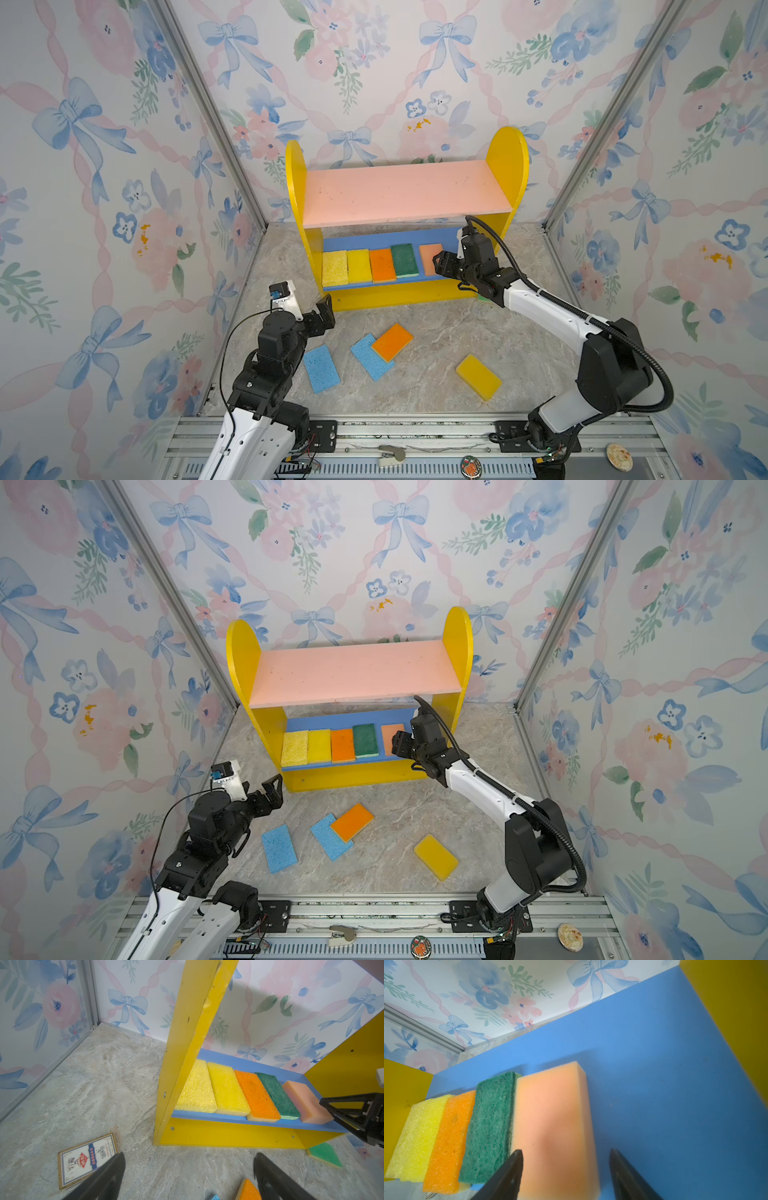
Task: Place and organize the cleaning sponges onto the shelf
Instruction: 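Press the pink sponge upright beside the green sponge with the right gripper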
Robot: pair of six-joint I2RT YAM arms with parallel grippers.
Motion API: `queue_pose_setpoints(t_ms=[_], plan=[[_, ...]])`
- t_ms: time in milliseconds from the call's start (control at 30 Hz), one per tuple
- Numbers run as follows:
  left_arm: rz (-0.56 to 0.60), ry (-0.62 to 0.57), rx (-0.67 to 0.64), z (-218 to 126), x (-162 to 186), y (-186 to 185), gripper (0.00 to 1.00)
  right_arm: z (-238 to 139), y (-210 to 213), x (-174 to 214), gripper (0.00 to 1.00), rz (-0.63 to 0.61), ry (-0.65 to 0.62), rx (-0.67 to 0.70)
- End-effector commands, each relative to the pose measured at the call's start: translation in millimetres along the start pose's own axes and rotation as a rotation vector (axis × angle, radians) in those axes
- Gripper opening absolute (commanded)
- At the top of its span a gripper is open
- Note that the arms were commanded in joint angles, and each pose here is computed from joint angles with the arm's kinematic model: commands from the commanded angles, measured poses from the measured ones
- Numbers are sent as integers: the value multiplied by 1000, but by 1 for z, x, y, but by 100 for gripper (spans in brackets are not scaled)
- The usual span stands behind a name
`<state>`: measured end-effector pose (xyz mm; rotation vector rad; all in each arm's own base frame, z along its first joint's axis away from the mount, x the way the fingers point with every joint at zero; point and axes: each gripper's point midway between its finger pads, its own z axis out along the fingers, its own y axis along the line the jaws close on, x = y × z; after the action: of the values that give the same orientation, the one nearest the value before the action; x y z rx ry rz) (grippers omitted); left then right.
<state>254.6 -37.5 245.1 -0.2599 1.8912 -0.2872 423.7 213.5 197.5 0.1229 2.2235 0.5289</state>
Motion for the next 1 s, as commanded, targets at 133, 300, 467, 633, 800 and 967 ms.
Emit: queue_pose_setpoints(t_ms=[133, 300, 467, 633, 800, 967], plan=[[19, 11, 9, 2, 5, 0, 98, 6, -2, -16, 72, -48, 11, -13], [21, 20, 18, 3, 7, -1, 98, 24, -1, -12, 73, -75, 57, -34], [23, 25, 22, 3, 7, -2, 98, 35, 8, -6, 72, -78, 98, -76], [25, 27, 26, 4, 8, -3, 98, 40, 20, -4, 69, -73, 108, -138], [25, 27, 27, 4, 8, -3, 98, 42, 28, 1, 69, -85, 128, -168], [25, 27, 27, 4, 8, -3, 98, 39, 20, 2, 72, -88, 134, -124]])
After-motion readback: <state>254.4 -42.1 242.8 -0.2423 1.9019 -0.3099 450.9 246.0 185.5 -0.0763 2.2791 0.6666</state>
